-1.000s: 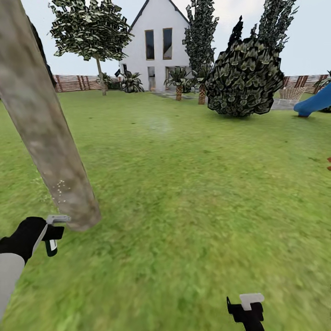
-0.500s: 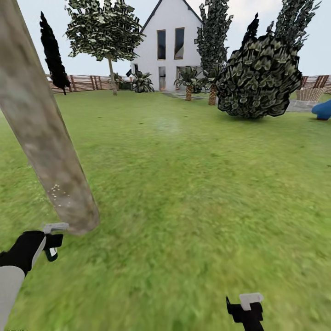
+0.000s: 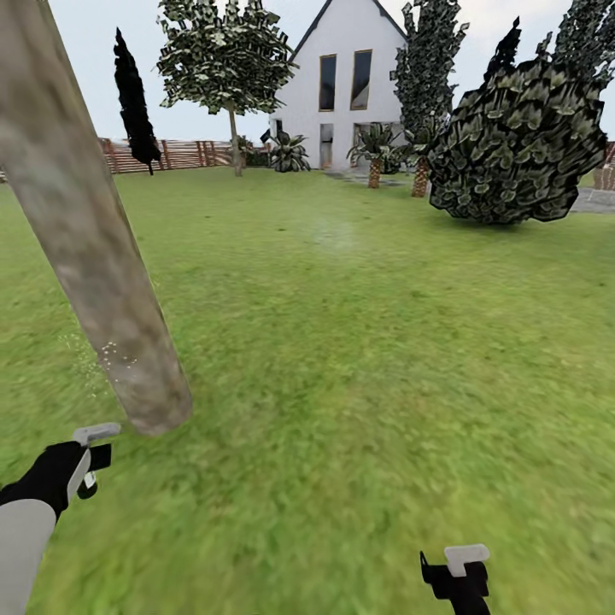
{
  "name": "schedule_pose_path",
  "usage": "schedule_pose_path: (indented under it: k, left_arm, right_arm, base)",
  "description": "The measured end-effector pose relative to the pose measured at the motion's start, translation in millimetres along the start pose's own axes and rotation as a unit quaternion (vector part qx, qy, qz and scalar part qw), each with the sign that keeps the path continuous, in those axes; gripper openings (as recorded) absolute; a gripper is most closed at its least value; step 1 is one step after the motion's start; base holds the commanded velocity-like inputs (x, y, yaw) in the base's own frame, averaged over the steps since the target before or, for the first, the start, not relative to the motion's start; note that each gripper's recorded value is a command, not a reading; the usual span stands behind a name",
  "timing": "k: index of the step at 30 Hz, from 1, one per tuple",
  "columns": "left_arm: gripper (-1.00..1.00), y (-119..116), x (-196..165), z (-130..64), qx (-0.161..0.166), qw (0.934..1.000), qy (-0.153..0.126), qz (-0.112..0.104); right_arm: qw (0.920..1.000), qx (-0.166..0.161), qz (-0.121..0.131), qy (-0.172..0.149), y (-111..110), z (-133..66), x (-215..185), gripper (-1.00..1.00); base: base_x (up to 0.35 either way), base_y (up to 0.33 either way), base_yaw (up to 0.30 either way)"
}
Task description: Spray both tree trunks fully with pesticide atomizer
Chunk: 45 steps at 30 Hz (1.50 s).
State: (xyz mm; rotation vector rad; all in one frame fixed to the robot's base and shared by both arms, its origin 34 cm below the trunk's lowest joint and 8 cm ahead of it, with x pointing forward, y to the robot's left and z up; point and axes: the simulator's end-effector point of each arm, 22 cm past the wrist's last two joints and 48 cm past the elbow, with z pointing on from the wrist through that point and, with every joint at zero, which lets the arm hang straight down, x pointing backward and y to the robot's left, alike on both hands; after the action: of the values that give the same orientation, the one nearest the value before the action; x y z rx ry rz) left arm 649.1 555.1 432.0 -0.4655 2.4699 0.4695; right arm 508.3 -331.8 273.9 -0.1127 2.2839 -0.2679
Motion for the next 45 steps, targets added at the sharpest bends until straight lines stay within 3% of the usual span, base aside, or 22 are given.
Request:
schedule_pose_path:
  k: [12,26,45]
  left_arm:
    - [-1.0,-38.4,4.5,-2.4,0.021,0.9998,-0.006,0.004]
    - [-1.0,-38.8,4.3,-2.7,0.02,0.9998,-0.006,0.005]
    - [-1.0,-40.3,4.9,-2.7,0.021,0.9997,-0.006,0.004]
  right_arm:
    - [1.0,0.0,0.0,0.0,0.0,-0.1,-0.2,1.0]
    - [1.0,0.001,-0.001,0.0,-1.2,-0.1,-0.1,1.0]
    - [1.0,0.0,0.0,0.0,-0.6,-0.1,-0.2,1.0]
  base:
    - [0.066,-0.162,0.272]
    - [0.201,-0.219,0.02]
    - [0.163,-0.23,0.221]
